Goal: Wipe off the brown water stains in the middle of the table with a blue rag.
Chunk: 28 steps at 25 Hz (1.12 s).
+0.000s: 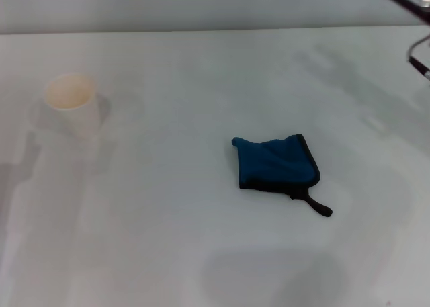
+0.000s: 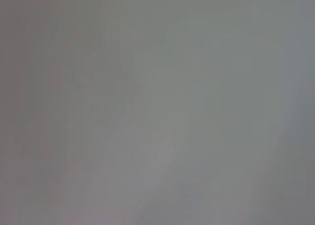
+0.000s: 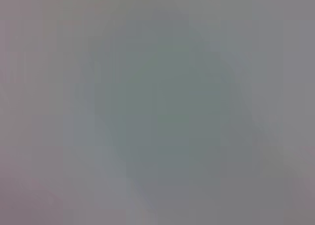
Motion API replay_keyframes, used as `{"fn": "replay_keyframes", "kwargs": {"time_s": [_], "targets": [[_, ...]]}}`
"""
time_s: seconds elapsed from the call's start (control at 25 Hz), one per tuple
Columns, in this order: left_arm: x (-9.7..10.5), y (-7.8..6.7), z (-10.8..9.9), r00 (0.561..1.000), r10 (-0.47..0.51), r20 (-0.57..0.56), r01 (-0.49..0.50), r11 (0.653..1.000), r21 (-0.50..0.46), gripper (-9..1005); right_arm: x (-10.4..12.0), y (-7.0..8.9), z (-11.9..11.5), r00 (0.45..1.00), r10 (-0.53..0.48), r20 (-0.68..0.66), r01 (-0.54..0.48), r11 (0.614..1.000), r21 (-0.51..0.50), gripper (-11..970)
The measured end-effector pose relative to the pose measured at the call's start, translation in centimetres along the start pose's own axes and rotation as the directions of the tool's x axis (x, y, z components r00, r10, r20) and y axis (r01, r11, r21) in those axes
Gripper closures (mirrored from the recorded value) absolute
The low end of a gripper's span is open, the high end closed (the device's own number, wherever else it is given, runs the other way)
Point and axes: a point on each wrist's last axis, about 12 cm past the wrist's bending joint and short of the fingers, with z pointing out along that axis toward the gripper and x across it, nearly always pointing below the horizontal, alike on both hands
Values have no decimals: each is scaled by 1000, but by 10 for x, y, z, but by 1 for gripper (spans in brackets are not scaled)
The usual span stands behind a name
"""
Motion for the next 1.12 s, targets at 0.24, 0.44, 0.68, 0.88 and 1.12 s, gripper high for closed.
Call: {"fn": "replay_keyframes", "kwargs": {"time_s": [0.24,0.44,0.68,0.88,1.12], "targets": [[0,0,0,1000,1,0,-1,1000,-1,116,17,-34,-31,905,-419,73,386,880,278,116],[0,0,0,1000,2,-4,-2,1000,0,116,41,-46,-39,691,-705,-158,711,624,324,117],[2,-1,-1,1000,4,-10,-4,1000,-1,117,48,-58,-52,711,-669,-219,688,595,416,118],[2,-2,-1,1000,9,-12,-9,1000,1,117,47,-61,-63,743,-641,-193,644,607,465,118],[4,-4,-2,1000,6,-22,-6,1000,10,116,49,-63,-71,758,-626,-181,622,612,489,119]]}}
